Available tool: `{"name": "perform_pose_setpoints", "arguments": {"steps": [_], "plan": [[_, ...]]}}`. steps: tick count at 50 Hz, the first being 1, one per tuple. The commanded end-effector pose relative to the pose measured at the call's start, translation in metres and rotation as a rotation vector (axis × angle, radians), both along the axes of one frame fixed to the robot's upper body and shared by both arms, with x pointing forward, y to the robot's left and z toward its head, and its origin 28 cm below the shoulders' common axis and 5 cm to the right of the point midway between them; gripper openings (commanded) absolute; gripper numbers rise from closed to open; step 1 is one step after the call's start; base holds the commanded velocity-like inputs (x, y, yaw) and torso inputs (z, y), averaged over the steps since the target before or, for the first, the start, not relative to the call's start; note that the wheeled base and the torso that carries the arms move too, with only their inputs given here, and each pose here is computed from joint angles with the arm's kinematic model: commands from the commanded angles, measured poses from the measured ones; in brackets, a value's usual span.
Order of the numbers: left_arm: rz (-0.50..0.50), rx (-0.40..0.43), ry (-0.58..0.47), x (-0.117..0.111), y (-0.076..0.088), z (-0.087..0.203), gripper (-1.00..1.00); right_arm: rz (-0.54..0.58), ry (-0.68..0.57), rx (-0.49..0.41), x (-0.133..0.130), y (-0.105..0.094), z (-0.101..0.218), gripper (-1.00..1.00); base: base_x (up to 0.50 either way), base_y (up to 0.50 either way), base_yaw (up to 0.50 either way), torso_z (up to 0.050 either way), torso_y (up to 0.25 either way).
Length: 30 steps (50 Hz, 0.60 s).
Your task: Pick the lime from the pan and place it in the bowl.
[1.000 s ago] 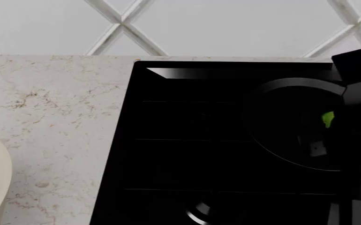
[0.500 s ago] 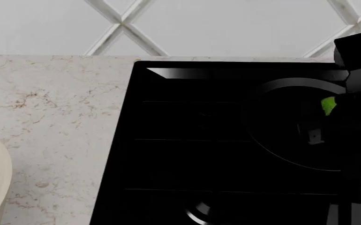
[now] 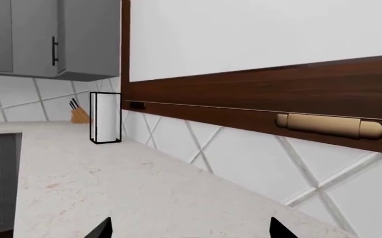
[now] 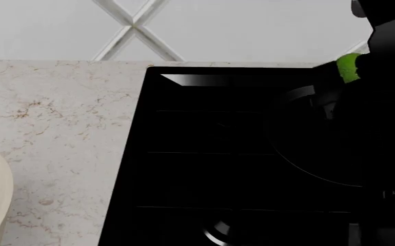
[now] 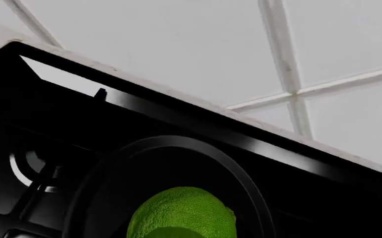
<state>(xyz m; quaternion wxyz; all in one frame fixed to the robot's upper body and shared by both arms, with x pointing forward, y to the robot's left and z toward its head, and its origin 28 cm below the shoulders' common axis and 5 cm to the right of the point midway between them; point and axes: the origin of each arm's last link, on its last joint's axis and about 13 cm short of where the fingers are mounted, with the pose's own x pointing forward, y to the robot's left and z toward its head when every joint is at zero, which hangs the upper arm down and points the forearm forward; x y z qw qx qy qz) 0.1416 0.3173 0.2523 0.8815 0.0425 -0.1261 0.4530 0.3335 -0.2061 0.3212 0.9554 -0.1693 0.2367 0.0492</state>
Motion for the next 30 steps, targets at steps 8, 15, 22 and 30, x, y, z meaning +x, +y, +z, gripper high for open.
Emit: {"name": "perform_pose_setpoints", "arguments": {"steps": [8,15,22,30], "plan": [[0.016,-0.026,-0.013,0.0,0.006,-0.005,1.0,0.22,-0.114,-0.018,-0.006,0.042,0.023,-1.0,0.0,0.0,0.0,0.0,0.0],[0.024,-0.027,-0.01,-0.002,0.006,-0.007,1.0,0.334,-0.157,-0.025,-0.006,0.065,0.027,-1.0,0.0,0.0,0.0,0.0,0.001],[0.033,-0.032,-0.007,-0.006,0.008,-0.009,1.0,0.427,-0.184,-0.033,-0.005,0.086,0.032,-1.0,0.0,0.0,0.0,0.0,0.0],[0.043,-0.037,-0.007,-0.01,0.011,-0.01,1.0,0.552,-0.221,-0.026,-0.005,0.113,0.038,-1.0,0.0,0.0,0.0,0.0,0.0]]}}
